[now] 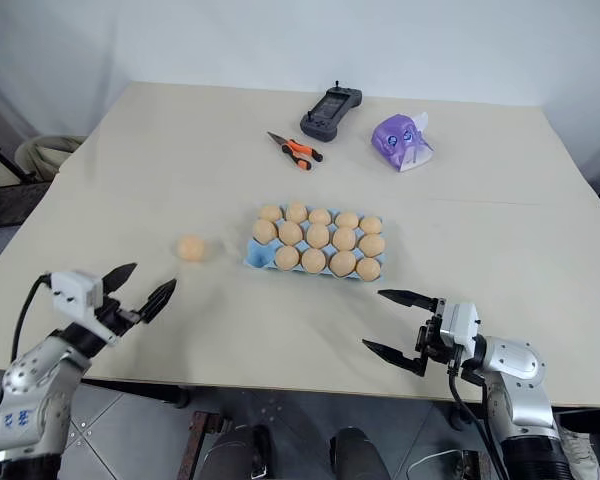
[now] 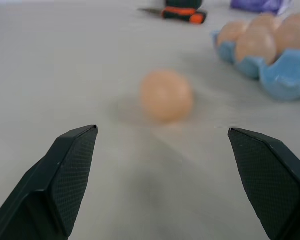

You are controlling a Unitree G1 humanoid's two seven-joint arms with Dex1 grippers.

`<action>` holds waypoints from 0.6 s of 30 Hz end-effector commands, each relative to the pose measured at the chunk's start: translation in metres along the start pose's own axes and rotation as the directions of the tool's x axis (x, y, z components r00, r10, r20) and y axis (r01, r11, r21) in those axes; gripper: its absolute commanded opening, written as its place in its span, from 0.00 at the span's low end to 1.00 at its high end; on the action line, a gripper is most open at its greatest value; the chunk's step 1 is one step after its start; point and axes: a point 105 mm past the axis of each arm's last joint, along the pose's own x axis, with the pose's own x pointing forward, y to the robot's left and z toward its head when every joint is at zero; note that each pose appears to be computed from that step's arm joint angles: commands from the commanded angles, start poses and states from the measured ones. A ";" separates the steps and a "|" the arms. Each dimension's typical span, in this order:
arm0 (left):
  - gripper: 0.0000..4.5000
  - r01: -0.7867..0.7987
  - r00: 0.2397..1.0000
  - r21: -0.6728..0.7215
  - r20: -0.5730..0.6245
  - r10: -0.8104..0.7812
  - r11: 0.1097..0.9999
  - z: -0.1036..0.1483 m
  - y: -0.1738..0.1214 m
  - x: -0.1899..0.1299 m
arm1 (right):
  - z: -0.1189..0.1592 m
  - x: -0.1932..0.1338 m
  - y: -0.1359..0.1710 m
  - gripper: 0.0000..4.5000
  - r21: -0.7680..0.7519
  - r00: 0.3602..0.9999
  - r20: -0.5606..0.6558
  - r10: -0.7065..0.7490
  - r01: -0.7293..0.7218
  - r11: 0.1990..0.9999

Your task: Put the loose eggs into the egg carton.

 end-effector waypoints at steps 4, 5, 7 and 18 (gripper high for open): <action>0.99 0.012 1.000 0.037 -0.005 -0.012 0.999 0.013 0.006 0.044 | 0.003 -0.004 0.002 1.00 -0.033 0.999 0.007 -0.037 0.037 0.999; 0.99 0.000 1.000 0.032 -0.013 0.000 0.999 0.011 0.008 0.052 | 0.003 -0.002 0.004 1.00 -0.029 0.999 0.011 -0.039 0.039 0.999; 0.99 -0.013 0.999 0.023 -0.034 0.014 1.000 0.007 0.011 0.061 | 0.002 0.001 0.006 1.00 -0.025 0.999 0.019 -0.046 0.046 0.999; 0.58 0.011 0.991 -0.015 -0.131 -0.013 1.000 -0.015 0.007 0.068 | 0.001 0.007 0.008 1.00 -0.029 0.995 0.033 -0.091 0.092 0.995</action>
